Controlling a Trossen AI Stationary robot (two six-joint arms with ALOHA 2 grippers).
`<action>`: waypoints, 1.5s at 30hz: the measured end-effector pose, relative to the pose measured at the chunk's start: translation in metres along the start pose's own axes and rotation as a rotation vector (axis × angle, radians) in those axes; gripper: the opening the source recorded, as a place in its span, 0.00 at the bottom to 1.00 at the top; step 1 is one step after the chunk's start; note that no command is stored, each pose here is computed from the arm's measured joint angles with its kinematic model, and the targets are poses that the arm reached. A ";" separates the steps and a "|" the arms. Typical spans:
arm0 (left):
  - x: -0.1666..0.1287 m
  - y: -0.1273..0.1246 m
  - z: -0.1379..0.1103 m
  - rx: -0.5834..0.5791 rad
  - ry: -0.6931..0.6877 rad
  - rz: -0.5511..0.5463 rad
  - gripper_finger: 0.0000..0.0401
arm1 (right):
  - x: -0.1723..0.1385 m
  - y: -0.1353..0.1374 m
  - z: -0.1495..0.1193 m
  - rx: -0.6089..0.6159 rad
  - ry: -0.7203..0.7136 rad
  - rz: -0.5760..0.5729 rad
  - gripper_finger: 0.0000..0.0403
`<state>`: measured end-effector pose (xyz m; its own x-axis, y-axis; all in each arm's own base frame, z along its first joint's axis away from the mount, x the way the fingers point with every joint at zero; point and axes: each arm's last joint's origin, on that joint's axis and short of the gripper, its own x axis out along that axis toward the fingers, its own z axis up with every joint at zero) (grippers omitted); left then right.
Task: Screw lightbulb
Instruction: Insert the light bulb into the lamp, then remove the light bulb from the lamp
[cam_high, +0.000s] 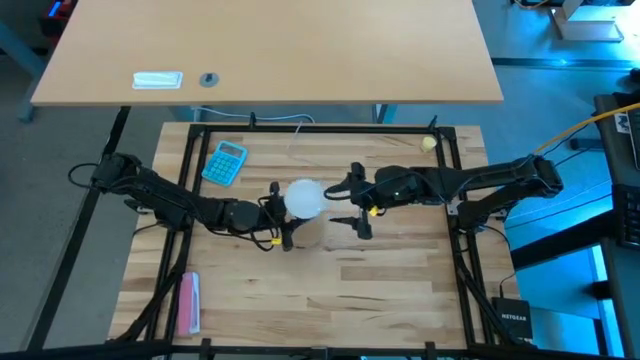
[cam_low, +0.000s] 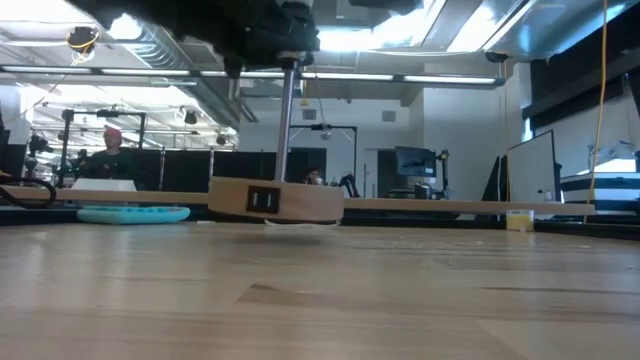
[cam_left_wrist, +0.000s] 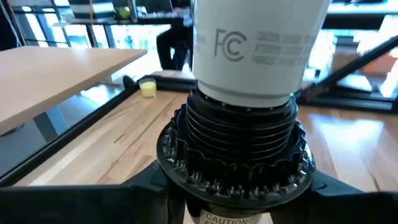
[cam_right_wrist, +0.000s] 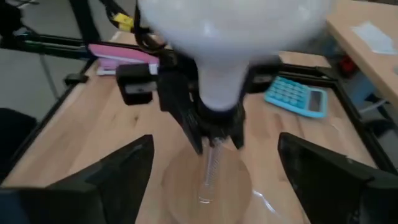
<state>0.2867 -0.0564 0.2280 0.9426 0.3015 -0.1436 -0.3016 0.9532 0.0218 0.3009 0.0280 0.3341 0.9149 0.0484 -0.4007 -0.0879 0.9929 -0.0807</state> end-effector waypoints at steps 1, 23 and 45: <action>-0.001 0.002 -0.004 -0.013 -0.018 0.002 0.37 | -0.001 0.000 -0.004 0.006 -0.002 -0.018 0.85; -0.010 0.013 -0.029 -0.110 0.029 -0.063 0.66 | 0.014 0.004 -0.060 0.099 -0.090 -0.056 0.83; -0.083 0.044 0.022 -0.084 0.025 -0.112 0.67 | 0.097 0.011 -0.112 0.180 -0.160 -0.054 0.83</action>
<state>0.1983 -0.0388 0.2631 0.9675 0.1916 -0.1653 -0.2065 0.9753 -0.0785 0.3448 0.0311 0.1918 0.9683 -0.0027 -0.2496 0.0213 0.9972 0.0717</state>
